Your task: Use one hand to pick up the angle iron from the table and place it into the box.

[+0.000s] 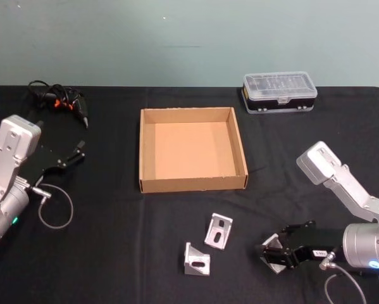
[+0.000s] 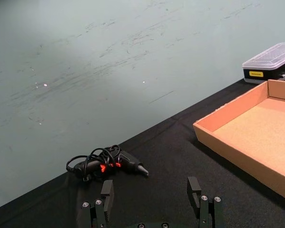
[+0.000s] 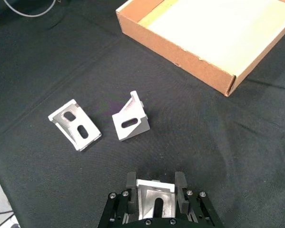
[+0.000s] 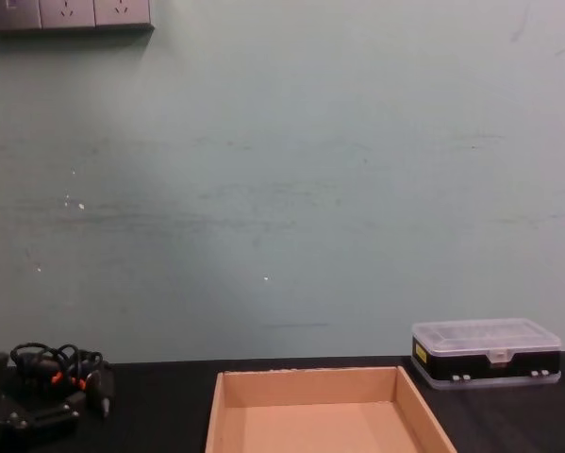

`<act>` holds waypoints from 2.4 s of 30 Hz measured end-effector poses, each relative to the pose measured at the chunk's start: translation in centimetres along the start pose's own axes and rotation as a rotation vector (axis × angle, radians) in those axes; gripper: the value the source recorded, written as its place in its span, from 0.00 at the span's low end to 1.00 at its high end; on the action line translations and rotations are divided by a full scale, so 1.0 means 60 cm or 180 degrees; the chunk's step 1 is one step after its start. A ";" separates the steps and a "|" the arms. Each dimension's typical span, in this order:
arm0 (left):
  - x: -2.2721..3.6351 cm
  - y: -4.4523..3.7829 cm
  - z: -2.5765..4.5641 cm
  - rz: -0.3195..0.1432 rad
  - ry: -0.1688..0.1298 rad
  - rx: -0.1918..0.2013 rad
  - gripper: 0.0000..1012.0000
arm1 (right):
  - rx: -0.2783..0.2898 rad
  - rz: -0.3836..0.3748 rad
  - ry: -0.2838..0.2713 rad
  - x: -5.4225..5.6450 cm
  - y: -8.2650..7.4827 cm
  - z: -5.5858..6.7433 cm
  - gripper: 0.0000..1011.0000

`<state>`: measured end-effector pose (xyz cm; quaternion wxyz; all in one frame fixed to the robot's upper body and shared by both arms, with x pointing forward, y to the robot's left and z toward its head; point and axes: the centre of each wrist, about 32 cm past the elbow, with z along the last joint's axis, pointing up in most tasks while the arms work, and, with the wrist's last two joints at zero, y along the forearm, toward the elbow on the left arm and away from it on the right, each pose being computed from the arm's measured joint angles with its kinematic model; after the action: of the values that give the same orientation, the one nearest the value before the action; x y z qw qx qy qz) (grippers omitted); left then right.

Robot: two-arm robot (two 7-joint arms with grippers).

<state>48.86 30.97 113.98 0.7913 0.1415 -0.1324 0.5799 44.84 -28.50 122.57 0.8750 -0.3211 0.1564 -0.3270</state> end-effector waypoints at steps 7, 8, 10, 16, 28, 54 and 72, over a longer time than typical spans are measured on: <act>0.0000 0.000 0.000 0.0000 0.0000 0.0000 1.00 | -0.0008 0.0006 -0.0024 0.001 0.001 0.000 0.48; 0.0000 0.000 0.000 0.0000 0.0000 0.0000 1.00 | -0.0005 0.0005 -0.0025 0.001 0.001 0.000 0.48; 0.0000 0.000 0.000 0.0000 0.0000 0.0000 1.00 | 0.0006 -0.0002 -0.0026 0.000 0.000 -0.001 0.48; 0.0000 0.000 0.000 0.0000 0.0000 0.0000 1.00 | 0.0160 -0.0060 -0.0090 -0.007 -0.014 0.011 0.48; 0.0000 0.000 0.000 0.0000 0.0000 0.0000 1.00 | 0.0599 -0.0197 -0.0272 -0.020 -0.045 0.050 0.48; 0.0000 0.000 0.000 0.0000 0.0000 0.0000 1.00 | 0.1271 -0.0441 -0.0664 0.003 -0.012 0.146 0.48; 0.0000 0.000 0.000 0.0000 0.0000 0.0000 1.00 | 0.1143 -0.0355 -0.0529 0.080 0.102 0.172 0.48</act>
<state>48.86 30.97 113.98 0.7913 0.1415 -0.1325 0.5799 56.25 -23.44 125.86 0.9086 -0.1940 0.0048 -0.3700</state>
